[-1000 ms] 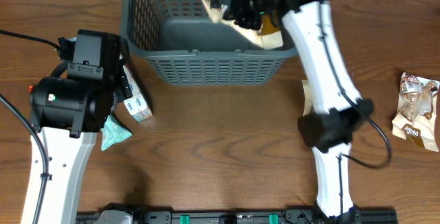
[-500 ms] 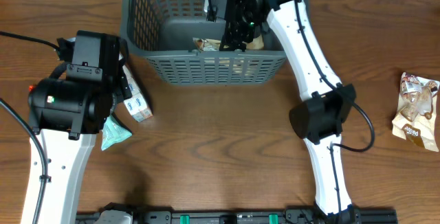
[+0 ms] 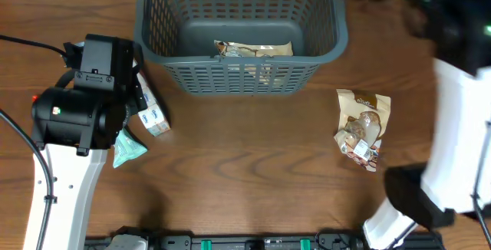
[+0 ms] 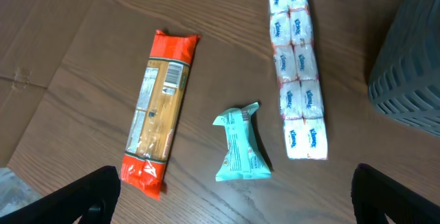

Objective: Pack container
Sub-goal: 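Reach the right gripper down to the middle PanTree bag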

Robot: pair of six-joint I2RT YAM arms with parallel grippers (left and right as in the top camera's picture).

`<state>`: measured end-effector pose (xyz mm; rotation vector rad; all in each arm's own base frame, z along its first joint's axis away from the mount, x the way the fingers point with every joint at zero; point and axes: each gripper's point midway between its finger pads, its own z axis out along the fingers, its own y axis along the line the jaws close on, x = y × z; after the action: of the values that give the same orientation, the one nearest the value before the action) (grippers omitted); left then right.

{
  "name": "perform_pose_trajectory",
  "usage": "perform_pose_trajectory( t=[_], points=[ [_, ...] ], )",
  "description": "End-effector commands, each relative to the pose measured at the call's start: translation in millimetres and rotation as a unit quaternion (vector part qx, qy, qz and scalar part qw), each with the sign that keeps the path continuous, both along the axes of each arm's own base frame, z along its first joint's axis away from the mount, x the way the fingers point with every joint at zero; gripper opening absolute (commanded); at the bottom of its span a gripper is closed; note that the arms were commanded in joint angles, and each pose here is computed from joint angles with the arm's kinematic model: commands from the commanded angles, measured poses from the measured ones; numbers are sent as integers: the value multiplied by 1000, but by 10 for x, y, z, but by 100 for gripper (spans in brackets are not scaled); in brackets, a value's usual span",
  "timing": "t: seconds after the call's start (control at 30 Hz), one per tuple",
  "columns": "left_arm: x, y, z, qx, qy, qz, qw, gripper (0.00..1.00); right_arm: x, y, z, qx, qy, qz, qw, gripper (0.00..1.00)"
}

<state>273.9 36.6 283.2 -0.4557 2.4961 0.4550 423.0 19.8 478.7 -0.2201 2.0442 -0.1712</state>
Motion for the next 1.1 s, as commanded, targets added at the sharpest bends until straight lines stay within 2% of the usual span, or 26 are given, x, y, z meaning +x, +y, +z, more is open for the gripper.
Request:
perform_pose_trajectory(
  t=[0.0, 0.07, 0.2, 0.3, 0.4, 0.5, 0.7, 0.93, 1.07],
  points=[
    [-22, 26, 66, -3, -13, 10, 1000, 96, 29, -707, -466, 137, 55, -215, 965, 93],
    [-23, 25, 65, -3, -13, 10, 1000, 96, -133, -1019, -670, 175, 87, -286, 938, 93],
    [-25, 25, 64, -2, -11, 9, 1000, 96, -361, -1274, -974, 198, 149, -332, 910, 95],
    [-30, 26, 61, -2, -10, 9, 1000, 96, -510, -1307, -1133, 191, 191, -345, 899, 95],
    [-30, 26, 61, -2, -10, 8, 1000, 96, -547, -1162, -1231, 201, 220, -314, 901, 94],
    [-43, 28, 55, -2, -7, 9, 1000, 96, -704, -1077, -1358, 209, 249, -317, 891, 94],
    [-50, 30, 51, -1, -5, 9, 1000, 96, -1354, -929, -1790, 211, 324, -346, 855, 95],
    [-36, 27, 58, -1, -8, 7, 1000, 96, -1826, -792, -2356, 224, 314, -338, 859, 96],
    [-36, 27, 58, -1, -8, 7, 1000, 96, -1828, -781, -2847, 231, 287, -331, 869, 98]
  ],
)
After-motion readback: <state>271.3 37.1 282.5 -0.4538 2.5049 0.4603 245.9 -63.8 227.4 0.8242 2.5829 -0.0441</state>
